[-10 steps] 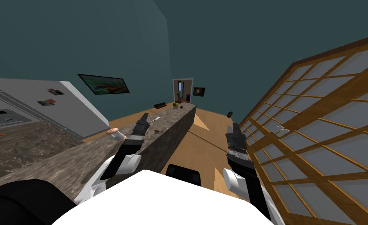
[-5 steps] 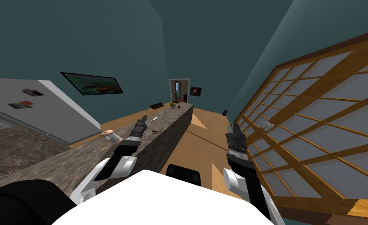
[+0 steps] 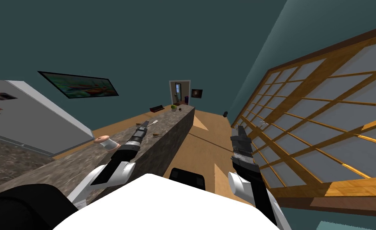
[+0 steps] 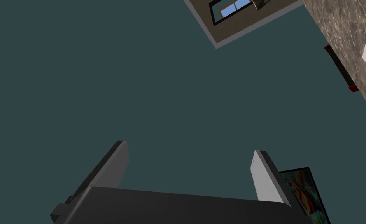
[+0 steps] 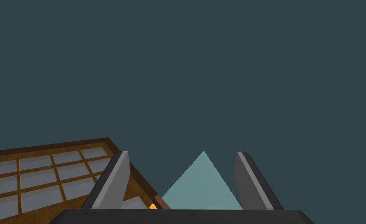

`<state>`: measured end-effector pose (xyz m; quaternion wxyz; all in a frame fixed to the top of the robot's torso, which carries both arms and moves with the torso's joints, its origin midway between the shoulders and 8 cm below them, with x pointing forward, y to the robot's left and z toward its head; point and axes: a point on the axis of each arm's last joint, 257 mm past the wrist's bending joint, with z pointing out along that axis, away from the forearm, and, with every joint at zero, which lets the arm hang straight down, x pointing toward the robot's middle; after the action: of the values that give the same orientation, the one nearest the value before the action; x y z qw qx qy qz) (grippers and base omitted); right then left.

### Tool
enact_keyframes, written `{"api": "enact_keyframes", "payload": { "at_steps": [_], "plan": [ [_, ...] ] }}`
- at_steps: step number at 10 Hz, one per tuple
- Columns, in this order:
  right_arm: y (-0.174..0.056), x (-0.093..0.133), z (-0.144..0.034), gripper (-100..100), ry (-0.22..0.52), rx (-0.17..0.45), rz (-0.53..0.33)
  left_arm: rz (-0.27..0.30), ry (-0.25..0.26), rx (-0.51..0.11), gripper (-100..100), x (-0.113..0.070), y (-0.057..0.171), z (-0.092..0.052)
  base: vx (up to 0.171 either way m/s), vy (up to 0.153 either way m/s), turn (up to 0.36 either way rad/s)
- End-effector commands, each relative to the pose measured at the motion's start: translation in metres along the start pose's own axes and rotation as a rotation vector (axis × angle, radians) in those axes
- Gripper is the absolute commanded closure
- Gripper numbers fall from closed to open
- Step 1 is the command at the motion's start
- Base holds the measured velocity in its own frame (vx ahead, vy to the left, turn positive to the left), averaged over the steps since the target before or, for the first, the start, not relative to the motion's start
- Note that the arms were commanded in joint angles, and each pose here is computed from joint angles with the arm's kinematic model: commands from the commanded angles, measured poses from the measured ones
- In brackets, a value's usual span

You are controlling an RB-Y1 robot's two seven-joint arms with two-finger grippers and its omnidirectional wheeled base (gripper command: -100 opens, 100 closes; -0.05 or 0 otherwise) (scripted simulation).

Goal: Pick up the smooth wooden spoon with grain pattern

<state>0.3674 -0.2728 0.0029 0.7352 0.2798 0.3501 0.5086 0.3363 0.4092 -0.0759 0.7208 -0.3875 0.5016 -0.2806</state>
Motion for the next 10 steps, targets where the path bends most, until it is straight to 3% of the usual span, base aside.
{"api": "enact_keyframes", "payload": {
  "at_steps": [1,3,6,8,9,10],
  "plan": [
    [0.000,0.000,0.000,0,0.000,0.000,0.000,0.039,-0.005,-0.063,-100,-0.009,0.018,-0.004,-0.015,-0.002,-0.136],
    [0.000,0.000,0.000,0,0.000,0.000,0.000,0.038,-0.002,-0.097,-100,-0.008,0.026,-0.005,-0.009,0.002,-0.043],
    [0.000,0.000,0.000,0,0.000,0.000,0.000,0.095,-0.012,-0.216,-100,-0.025,0.058,-0.018,-0.003,0.001,-0.140],
    [0.000,0.000,0.000,0,0.000,0.000,0.000,0.094,-0.009,-0.253,-100,-0.024,0.068,-0.020,-0.001,0.005,-0.028],
    [0.000,0.000,0.000,0,0.000,0.000,0.000,0.118,-0.015,-0.312,-100,-0.033,0.083,-0.028,0.005,0.000,-0.159],
    [0.000,0.000,0.000,0,0.000,0.000,0.000,0.117,-0.013,-0.333,-100,-0.033,0.088,-0.030,0.005,0.007,-0.089]
  ]
}}
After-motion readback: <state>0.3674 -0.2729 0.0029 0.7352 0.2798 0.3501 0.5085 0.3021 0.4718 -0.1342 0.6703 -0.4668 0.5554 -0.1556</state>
